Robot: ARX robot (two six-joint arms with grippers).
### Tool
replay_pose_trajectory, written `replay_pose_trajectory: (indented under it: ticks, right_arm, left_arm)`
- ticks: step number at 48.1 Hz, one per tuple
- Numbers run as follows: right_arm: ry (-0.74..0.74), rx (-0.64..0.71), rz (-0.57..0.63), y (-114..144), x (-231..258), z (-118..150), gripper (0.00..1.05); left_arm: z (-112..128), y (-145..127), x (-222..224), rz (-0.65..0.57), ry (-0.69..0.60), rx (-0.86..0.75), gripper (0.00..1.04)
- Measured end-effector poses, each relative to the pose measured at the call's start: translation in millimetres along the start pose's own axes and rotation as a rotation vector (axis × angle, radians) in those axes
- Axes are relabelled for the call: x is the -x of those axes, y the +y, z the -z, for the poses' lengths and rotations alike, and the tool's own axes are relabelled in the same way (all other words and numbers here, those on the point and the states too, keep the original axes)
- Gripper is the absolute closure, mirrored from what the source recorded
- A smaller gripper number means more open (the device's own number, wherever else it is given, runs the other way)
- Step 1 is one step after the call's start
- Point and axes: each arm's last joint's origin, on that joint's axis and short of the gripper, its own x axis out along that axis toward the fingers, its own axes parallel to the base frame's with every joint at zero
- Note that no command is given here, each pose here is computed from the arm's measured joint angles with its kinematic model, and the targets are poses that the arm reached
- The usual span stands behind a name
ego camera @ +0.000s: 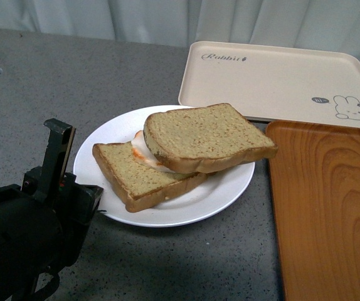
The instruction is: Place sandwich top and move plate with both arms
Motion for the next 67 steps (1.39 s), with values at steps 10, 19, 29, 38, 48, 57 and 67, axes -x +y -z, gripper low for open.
replay_pose_trajectory:
  ticks: [10, 19, 29, 38, 48, 57, 67]
  right_arm:
    - [0.000, 0.000, 0.000, 0.0, 0.0, 0.0, 0.09]
    - [0.000, 0.000, 0.000, 0.0, 0.0, 0.0, 0.09]
    - [0.000, 0.000, 0.000, 0.0, 0.0, 0.0, 0.09]
    - [0.000, 0.000, 0.000, 0.0, 0.0, 0.0, 0.09]
    - [0.000, 0.000, 0.000, 0.0, 0.0, 0.0, 0.09]
    - [0.000, 0.000, 0.000, 0.0, 0.0, 0.0, 0.09]
    - [0.000, 0.000, 0.000, 0.0, 0.0, 0.0, 0.09]
  left_arm:
    - [-2.8, -1.8, 0.2, 0.008, -0.006, 0.004, 1.01]
    - [-12.2, -9.7, 1.9, 0.030, -0.025, 0.012, 1.01]
    - [-29.4, -20.6, 1.4, 0.031, -0.077, 0.005, 1.01]
    - [-41.5, -42.5, 1.8, 0.058, -0.111, -0.025, 1.01]
    - [-44.8, -76.4, 2.6, 0.127, -0.118, -0.041, 1.01]
    - [-38.5, -101.1, 2.4, 0.168, -0.121, -0.059, 1.01]
    - [-14.3, -137.9, -7.2, 0.239, -0.080, -0.130, 1.01]
